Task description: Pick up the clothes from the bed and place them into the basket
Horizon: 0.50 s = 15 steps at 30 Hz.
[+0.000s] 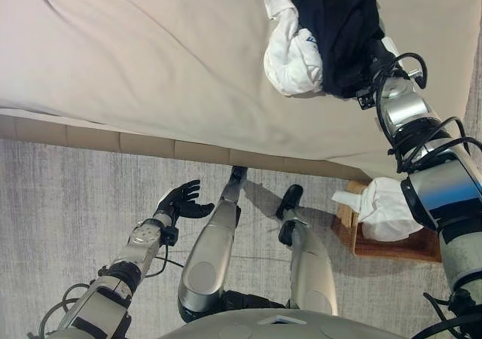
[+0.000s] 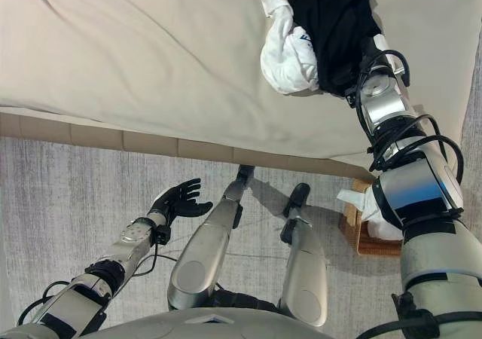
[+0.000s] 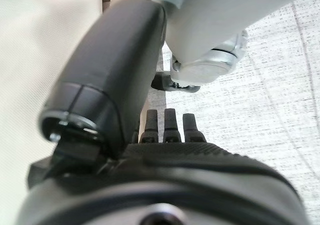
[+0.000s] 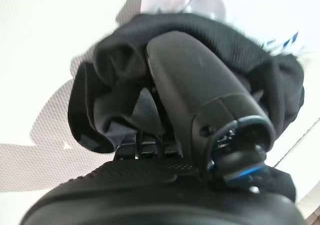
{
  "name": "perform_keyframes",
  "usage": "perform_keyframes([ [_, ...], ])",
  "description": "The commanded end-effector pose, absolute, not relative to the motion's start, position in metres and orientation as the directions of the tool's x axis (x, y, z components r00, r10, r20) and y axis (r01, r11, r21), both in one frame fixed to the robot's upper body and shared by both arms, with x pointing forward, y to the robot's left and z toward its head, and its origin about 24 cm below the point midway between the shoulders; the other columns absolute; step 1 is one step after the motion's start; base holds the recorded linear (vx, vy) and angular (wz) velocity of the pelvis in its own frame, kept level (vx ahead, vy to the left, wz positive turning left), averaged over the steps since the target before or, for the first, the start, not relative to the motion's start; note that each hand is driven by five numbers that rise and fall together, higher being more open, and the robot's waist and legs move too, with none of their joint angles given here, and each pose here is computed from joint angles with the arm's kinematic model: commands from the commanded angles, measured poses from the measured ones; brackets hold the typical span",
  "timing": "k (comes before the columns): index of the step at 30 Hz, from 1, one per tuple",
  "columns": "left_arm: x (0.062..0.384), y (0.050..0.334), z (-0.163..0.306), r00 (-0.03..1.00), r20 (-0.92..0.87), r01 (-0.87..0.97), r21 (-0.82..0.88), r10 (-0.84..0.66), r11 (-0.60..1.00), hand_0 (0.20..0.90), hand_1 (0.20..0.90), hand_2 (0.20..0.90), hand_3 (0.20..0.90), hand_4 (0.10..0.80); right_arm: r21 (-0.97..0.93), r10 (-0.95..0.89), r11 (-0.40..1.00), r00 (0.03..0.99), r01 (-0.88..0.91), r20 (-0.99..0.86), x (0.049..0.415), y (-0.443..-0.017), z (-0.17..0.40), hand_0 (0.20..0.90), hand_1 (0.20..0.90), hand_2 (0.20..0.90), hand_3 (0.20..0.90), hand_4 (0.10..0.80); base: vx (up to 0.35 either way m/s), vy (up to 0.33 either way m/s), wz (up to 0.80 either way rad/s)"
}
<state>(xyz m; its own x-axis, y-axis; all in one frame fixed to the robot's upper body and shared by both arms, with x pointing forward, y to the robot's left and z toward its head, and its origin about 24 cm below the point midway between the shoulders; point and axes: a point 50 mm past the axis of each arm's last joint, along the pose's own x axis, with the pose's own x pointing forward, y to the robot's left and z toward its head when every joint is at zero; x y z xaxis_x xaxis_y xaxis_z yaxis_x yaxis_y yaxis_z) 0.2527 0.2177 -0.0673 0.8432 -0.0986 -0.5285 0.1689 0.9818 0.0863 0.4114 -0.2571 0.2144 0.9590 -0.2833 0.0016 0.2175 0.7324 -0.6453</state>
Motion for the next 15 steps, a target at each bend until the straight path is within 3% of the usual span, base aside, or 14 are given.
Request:
perform_keyframes([
  [1,0.243,0.224,-0.072,0.841,-0.535,0.16,0.094,-0.086,0.983,0.9,0.9,0.9,0.9,0.8,-0.661,-0.218,0.681,0.949,0.315,0.227,0.411,-0.248,0.266,0.3,0.3,0.3,0.2,0.1,0.0,0.0,0.0],
  [8,0.237,0.227,-0.077,0.828,-0.556,0.15,0.106,-0.066,0.983,0.9,0.9,0.9,0.9,0.8,-0.458,-0.303,0.72,0.83,0.521,0.468,0.401,-0.244,0.3,0.3,0.3,0.3,0.2,0.1,0.0,0.0,0.0],
  [15,0.22,0.24,-0.09,0.783,-0.621,0.122,0.133,-0.013,0.984,0.9,0.9,0.9,0.9,0.8,-0.172,-0.356,0.737,0.591,0.654,0.724,0.366,-0.244,0.336,0.3,0.3,0.3,0.2,0.1,-0.001,-0.015,-0.02],
])
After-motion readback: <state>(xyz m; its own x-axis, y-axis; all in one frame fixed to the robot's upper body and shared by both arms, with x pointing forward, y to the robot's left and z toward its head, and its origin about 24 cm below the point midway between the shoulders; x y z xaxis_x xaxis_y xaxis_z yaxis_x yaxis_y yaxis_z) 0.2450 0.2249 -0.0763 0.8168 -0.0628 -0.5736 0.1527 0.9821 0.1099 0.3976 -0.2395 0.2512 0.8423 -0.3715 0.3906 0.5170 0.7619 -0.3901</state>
